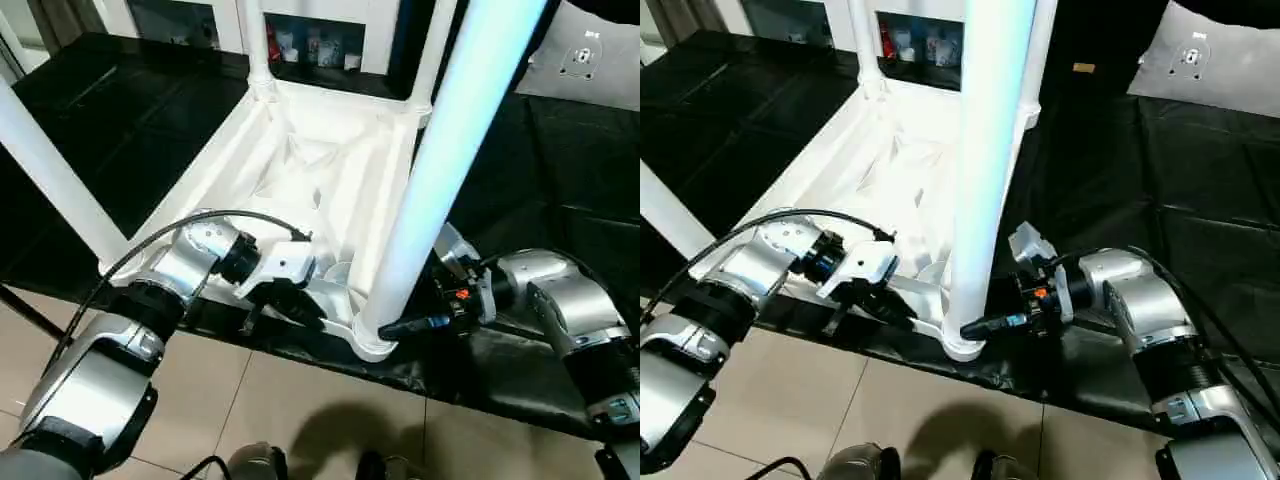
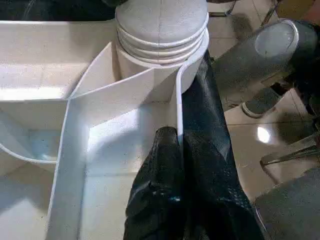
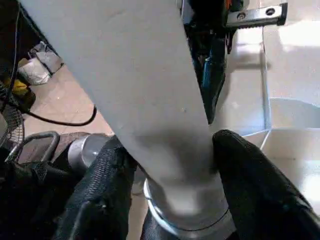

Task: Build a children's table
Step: Rotate leg to tighten

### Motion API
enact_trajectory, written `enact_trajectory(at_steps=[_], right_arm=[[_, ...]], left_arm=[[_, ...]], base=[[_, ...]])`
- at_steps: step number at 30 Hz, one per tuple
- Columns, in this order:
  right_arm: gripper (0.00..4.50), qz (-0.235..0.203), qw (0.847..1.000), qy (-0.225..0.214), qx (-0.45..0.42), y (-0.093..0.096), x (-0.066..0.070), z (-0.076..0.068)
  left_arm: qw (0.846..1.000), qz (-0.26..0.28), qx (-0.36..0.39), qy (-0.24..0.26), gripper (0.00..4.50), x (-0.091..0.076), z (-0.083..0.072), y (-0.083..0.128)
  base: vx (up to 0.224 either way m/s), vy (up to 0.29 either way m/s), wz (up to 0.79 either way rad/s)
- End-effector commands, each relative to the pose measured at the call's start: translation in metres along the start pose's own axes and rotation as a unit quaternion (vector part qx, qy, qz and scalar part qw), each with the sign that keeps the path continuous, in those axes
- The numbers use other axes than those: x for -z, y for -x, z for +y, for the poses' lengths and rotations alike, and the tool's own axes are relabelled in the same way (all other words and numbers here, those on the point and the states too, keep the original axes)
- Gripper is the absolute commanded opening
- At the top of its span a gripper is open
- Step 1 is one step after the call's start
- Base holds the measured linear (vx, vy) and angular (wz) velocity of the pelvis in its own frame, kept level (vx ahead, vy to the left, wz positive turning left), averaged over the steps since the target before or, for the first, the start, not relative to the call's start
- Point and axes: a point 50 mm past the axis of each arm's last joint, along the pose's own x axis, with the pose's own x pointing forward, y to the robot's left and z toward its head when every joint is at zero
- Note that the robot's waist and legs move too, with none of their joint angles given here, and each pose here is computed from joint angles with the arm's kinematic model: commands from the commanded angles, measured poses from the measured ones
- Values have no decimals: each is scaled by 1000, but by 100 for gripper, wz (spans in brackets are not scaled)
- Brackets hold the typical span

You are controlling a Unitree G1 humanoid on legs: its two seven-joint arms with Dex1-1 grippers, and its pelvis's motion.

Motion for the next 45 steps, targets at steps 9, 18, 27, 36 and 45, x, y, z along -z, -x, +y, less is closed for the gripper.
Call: enact_trajectory(at_steps=[9,18,27,36,45], right_arm=[[213,-67,996,-19,54,-26,3,11],[205,-120,960,-49,250,-59,0,-5],[200,-122,868,-100,471,-93,-16,-38],[266,-151,843,-83,510,-84,-14,-39],[343,-172,878,-23,446,-34,-11,-32]], left_arm=[[995,-10,-68,73,0,2,6,-4],[967,-60,-199,144,0,-10,25,-9],[906,-63,-362,210,0,-23,52,-28],[904,-53,-372,206,0,-19,44,-31],[938,-18,-308,159,0,-2,29,-12]], base=[[0,0,0],[0,0,0],[0,0,0],[0,0,0],[0,0,0]])
